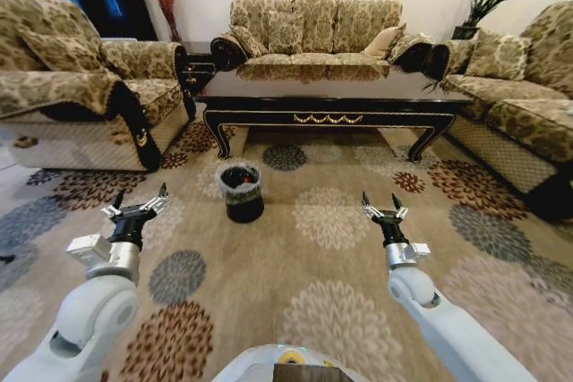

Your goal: Move to the front of the table and pick up the trash from the floor, then place it into the trash bin.

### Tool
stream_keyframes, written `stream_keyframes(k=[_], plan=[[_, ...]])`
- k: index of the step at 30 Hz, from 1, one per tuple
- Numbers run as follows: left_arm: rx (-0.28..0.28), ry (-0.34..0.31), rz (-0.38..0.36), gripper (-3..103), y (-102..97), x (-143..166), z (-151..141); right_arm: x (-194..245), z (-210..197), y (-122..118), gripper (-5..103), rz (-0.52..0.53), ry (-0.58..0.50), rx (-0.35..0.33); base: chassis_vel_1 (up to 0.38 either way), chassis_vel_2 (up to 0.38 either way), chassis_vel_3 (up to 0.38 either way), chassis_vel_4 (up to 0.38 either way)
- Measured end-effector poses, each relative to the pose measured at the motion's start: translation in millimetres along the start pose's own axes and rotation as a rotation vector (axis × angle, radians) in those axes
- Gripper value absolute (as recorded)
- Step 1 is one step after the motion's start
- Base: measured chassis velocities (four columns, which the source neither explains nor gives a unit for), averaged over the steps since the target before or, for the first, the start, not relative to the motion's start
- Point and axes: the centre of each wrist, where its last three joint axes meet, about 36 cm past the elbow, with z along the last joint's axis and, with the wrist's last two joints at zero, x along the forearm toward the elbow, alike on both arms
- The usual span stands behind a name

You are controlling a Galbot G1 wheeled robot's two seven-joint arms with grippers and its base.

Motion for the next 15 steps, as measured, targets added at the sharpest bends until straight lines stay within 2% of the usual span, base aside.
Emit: stream_keyframes(k=[15], plan=[[0.001, -0.004, 0.012, 100, -2.2, -2.0, -1.8, 5.9, -7.7, -9.4, 100, 0.022, -0.009, 0.011, 0.356, -0.339, -0.36, 0.342]])
